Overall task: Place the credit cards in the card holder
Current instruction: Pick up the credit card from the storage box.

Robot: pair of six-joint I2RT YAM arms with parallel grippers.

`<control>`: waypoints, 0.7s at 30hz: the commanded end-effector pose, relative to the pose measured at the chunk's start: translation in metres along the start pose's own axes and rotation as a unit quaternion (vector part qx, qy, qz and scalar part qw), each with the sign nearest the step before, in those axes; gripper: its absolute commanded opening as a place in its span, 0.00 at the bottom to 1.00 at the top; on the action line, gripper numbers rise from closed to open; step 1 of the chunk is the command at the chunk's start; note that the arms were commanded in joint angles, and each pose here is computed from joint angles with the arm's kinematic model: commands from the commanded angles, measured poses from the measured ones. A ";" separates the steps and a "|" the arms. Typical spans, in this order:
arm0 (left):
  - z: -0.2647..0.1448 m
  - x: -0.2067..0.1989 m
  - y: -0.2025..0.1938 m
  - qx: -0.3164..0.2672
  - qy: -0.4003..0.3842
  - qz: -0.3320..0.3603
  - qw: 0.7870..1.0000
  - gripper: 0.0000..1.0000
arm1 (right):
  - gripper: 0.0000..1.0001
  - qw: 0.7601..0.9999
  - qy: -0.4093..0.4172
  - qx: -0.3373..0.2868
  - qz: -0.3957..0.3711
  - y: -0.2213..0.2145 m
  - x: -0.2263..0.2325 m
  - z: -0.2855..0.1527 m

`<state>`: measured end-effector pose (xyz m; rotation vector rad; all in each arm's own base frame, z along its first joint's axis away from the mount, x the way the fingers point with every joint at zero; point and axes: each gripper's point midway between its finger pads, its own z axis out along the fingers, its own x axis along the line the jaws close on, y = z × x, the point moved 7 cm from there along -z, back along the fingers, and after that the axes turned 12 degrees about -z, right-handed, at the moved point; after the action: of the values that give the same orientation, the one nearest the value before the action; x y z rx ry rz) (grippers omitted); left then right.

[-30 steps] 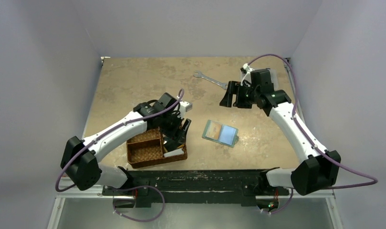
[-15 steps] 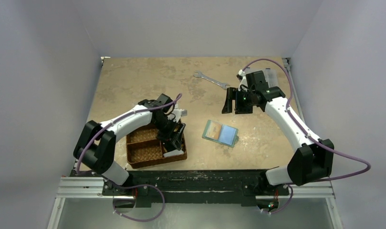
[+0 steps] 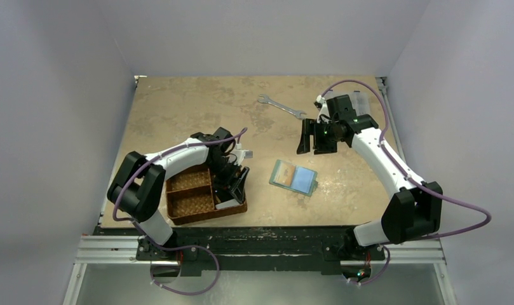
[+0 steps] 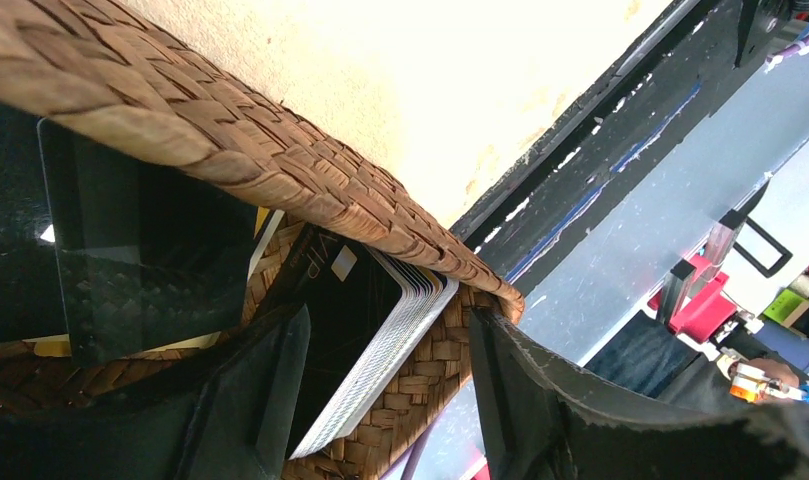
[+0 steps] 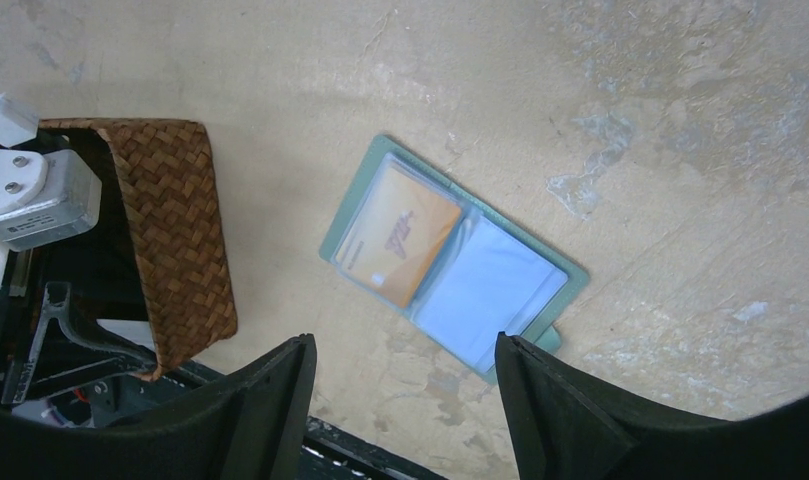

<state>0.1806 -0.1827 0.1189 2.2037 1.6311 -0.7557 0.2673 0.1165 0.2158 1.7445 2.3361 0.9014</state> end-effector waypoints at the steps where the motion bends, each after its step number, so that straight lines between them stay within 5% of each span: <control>1: -0.007 -0.005 0.003 -0.007 -0.015 0.015 1.000 0.62 | 0.73 1.000 0.004 -0.009 -0.012 0.008 0.001 -0.005; 21: -0.010 -0.013 -0.003 -0.006 -0.051 0.021 0.998 0.37 | 0.71 1.000 0.009 -0.011 -0.013 0.003 0.002 -0.008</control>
<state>0.1793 -0.1856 0.1217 2.1783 1.6074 -0.8043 0.2677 0.1165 0.2133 1.7453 2.3492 0.8890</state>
